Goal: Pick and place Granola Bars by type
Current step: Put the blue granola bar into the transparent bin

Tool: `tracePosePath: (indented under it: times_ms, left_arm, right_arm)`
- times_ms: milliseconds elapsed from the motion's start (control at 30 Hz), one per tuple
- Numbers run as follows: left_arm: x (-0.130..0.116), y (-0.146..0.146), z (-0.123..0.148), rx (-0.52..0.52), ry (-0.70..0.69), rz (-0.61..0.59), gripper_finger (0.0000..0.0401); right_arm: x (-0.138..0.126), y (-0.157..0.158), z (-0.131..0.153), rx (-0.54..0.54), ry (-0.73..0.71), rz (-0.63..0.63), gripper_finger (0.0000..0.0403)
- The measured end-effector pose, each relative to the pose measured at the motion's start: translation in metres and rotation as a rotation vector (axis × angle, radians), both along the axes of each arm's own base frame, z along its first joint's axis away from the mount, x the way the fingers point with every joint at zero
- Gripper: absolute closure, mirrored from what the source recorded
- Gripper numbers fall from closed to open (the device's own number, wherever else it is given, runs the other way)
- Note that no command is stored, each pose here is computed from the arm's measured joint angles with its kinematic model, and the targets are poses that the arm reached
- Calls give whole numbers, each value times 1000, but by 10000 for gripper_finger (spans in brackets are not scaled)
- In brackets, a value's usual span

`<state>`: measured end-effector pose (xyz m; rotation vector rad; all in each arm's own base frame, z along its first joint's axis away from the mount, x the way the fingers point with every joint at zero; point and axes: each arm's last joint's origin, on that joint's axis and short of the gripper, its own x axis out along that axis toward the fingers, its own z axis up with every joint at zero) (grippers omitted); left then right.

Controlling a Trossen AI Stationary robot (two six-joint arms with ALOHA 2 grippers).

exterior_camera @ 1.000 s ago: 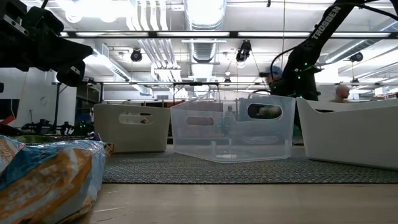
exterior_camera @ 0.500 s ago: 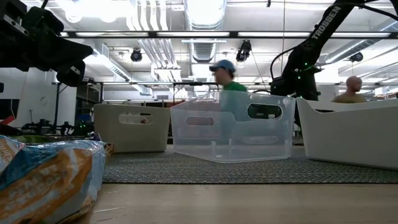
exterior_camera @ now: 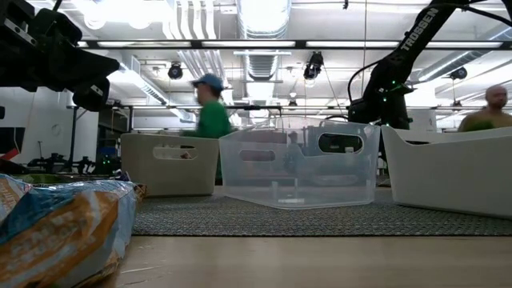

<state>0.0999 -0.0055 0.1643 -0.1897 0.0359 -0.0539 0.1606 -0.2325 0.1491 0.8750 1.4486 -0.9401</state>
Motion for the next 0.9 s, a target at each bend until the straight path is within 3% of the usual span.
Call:
tracePosePath:
  times_ms: [500,900]
  left_arm:
    - [0,0,0,0,0,0,401]
    - [0,0,0,0,0,0,401]
  right_arm:
    - [0,0,0,7,-3,0,338]
    - [0,1,0,10,-5,-1,344]
